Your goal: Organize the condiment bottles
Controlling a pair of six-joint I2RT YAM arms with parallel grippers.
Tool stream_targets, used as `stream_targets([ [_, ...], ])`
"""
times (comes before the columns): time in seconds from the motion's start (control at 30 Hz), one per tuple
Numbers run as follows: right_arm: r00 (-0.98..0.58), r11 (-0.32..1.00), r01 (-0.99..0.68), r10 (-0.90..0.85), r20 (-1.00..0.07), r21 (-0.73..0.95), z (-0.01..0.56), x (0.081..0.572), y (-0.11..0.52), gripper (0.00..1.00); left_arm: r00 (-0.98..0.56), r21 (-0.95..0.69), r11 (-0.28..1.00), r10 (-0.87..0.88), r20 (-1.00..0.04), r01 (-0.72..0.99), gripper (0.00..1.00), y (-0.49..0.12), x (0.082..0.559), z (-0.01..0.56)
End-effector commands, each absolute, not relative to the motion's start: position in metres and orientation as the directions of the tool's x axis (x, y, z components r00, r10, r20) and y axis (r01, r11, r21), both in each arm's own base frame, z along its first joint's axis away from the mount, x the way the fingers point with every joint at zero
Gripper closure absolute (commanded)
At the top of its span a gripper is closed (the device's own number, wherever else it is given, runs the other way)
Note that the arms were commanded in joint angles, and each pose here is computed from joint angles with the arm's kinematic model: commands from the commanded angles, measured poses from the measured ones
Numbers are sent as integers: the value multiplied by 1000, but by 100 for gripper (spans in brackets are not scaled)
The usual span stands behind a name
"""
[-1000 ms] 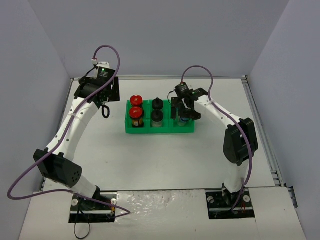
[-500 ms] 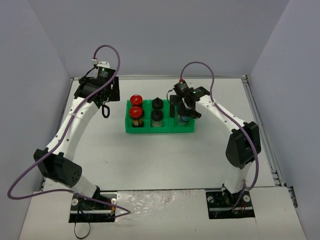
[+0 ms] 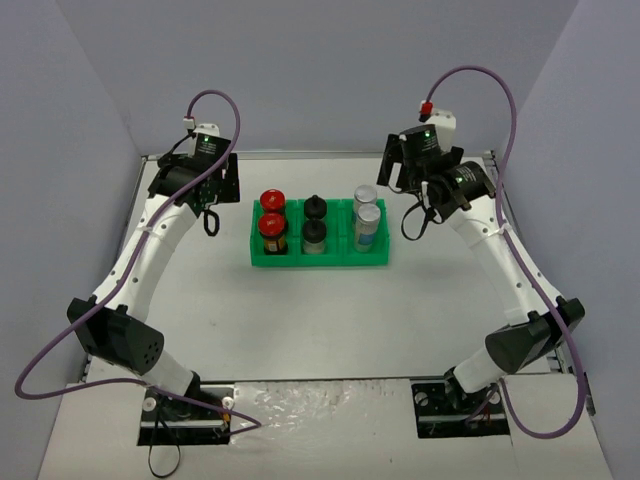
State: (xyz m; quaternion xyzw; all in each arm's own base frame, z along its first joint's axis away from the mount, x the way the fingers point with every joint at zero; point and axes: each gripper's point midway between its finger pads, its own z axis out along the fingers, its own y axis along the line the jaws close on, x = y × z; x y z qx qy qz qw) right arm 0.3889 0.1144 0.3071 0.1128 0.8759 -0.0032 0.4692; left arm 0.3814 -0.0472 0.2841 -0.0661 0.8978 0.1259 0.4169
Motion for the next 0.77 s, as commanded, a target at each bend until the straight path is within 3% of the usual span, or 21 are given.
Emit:
stream_targets([
  [0.0,-513,945,315,250,-821,90,284,413,59,0,-575,128,961,-38,-817,-246,9,-41,374,313],
  [0.73,-455,950,249,286,-843,188,287,412,57,0,-574,136,960,-31,-818,-246,9,-37,363,314],
])
